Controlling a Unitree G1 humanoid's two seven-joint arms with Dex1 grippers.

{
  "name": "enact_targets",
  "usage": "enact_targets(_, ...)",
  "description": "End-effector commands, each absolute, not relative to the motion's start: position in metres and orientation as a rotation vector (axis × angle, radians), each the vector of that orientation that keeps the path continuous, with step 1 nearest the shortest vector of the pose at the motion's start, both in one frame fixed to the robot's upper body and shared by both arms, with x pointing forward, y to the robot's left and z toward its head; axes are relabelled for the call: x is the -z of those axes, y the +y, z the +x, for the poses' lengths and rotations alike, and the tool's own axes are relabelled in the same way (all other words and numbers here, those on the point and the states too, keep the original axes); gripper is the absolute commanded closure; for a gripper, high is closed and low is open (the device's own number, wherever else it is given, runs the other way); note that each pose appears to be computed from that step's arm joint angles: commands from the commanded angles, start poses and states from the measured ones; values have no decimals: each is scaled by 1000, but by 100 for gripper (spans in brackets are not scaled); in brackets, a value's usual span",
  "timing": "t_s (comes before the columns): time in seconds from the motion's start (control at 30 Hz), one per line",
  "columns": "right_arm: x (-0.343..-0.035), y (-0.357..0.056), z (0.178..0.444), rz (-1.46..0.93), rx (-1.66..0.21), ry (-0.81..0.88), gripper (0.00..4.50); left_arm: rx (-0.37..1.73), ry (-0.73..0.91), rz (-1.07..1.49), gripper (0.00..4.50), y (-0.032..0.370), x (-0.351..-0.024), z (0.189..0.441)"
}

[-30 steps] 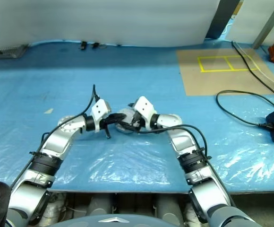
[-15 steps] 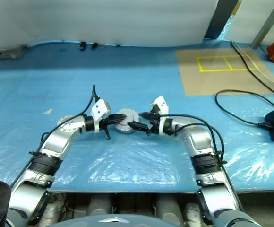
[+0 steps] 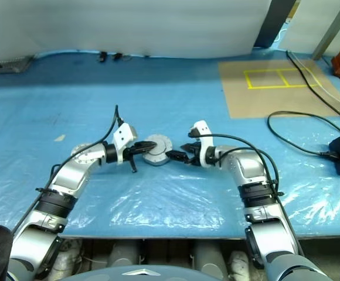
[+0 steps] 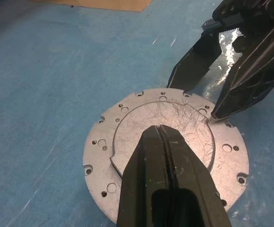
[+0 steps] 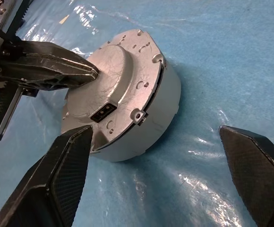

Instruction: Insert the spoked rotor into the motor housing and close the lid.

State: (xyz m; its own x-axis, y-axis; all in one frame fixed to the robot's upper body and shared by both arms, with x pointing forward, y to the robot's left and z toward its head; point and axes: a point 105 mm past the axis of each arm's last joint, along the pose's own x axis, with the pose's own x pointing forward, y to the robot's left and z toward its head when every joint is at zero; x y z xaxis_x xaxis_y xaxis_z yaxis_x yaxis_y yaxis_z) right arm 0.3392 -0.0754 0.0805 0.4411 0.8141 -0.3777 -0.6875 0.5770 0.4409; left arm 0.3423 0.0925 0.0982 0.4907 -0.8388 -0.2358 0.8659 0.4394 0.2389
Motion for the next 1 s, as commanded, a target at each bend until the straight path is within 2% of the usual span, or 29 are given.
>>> enact_targets(0.03,-87,-62,332,391,-990,641,3,1036,148,357,450,103,-85,342)
enact_targets(0.2,-96,-40,324,568,-1041,673,3,1030,144,362,450,104,-85,344)
enact_targets(0.33,-93,-29,329,682,-985,671,3,1026,139,363,450,105,-86,344)
enact_targets(0.63,-96,-33,333,871,-936,682,3,1014,138,368,450,107,-85,344)
enact_targets(0.73,-98,-32,332,896,-943,685,61,1013,134,368,450,107,-86,345)
enact_targets(1.0,-99,-33,333,927,-940,688,314,998,124,370,450,107,-87,347)
